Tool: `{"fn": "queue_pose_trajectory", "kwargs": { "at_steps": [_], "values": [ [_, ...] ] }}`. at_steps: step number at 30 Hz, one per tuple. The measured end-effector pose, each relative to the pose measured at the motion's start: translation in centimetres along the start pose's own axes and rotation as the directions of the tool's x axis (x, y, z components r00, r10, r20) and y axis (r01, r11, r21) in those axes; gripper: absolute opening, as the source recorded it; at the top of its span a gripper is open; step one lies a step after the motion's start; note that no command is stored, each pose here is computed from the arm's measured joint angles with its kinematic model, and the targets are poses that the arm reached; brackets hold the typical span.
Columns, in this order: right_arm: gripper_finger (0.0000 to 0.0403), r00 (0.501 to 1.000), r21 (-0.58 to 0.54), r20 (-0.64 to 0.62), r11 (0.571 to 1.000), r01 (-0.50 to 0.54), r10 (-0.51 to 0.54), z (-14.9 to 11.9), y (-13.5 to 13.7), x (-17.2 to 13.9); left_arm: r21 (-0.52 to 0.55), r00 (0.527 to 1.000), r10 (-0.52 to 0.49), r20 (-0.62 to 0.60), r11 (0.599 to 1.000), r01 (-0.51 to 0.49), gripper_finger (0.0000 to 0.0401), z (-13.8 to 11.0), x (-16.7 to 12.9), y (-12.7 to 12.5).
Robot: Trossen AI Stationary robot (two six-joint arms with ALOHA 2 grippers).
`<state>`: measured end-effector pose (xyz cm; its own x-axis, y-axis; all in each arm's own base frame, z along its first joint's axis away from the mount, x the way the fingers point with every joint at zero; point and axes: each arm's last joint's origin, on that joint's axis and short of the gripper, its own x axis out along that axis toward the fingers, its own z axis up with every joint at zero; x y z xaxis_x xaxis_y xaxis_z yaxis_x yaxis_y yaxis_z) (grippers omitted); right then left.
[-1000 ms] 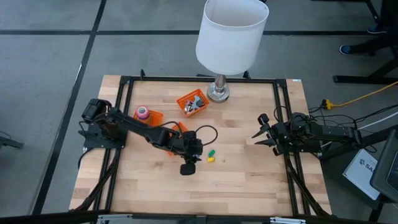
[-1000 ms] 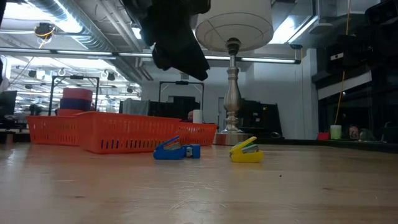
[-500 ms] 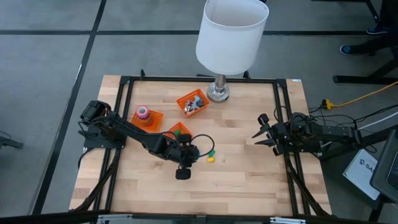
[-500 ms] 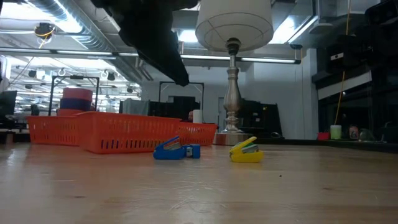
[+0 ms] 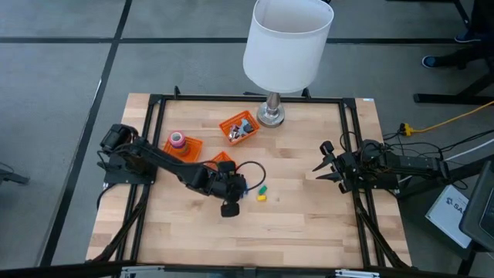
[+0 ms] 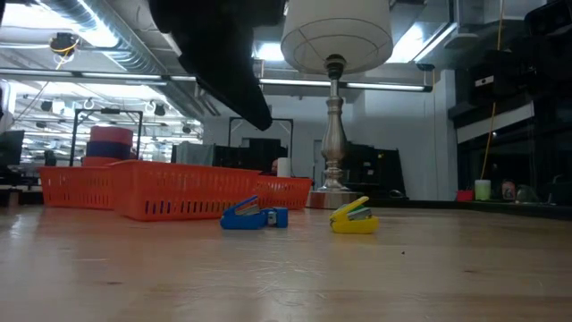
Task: Pick and place Stapler, Stapler remover, tape
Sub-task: Put the blue stapler into the bottom orange bin
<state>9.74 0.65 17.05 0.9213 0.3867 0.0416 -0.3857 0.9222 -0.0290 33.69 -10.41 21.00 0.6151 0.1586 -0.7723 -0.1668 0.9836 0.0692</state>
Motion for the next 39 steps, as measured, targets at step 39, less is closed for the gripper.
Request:
{"fn": "queue_pose_trajectory", "kwargs": {
  "at_steps": [39],
  "values": [
    [0.0129,1.0,0.0,0.001,1.0,0.001,-0.001,0.0,0.0,0.0,0.12,0.987,-0.094,-0.132,0.987,0.11,0.021,-1.1,4.6,0.6]
  ]
}}
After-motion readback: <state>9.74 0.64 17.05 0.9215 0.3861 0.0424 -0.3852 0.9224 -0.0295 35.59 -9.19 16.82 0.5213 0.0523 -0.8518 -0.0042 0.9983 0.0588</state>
